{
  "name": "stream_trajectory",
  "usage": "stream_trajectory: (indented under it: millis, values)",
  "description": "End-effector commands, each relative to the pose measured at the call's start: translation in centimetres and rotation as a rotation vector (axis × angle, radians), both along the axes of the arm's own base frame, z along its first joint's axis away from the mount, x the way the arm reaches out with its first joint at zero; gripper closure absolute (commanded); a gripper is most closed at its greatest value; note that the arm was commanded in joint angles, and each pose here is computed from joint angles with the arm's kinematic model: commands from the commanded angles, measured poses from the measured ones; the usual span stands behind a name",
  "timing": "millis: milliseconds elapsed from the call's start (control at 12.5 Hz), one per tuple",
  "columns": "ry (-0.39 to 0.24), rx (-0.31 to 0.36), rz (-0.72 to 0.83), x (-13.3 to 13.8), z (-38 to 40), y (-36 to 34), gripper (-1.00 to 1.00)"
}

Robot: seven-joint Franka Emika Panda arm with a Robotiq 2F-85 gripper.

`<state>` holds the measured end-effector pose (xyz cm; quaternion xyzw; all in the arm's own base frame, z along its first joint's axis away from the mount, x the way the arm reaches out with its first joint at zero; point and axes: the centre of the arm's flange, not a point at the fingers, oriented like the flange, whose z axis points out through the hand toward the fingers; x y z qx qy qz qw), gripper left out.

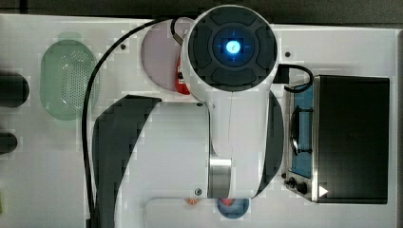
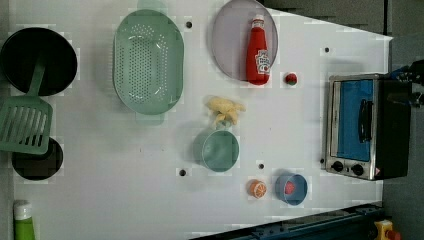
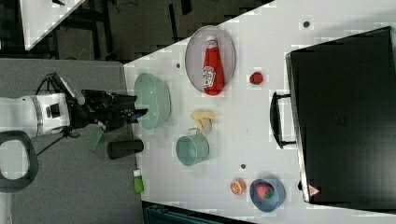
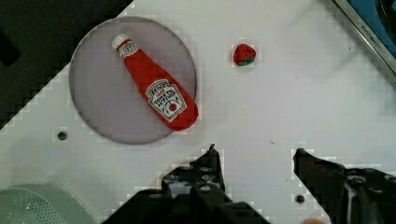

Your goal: Pick ketchup from plate and place it on table.

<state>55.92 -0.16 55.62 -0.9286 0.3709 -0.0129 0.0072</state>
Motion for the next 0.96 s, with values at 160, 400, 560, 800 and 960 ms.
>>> stream_trajectory:
  millis: [160, 400, 560, 800, 960]
  values:
    - [0.069, 0.005, -0.083, -6.6, 4.0, -1.0, -0.82]
    - [0.065, 0.004, -0.075, -6.4, 3.9, -0.8, -1.0]
    - [0.071, 0.005, -0.009, -5.8, 3.1, -0.4, -1.0]
    - [0.079, 0.01, 0.121, -4.0, 0.7, -0.2, -1.0]
    - [0.088, 0.016, 0.212, -2.5, -1.4, 0.0, -1.0]
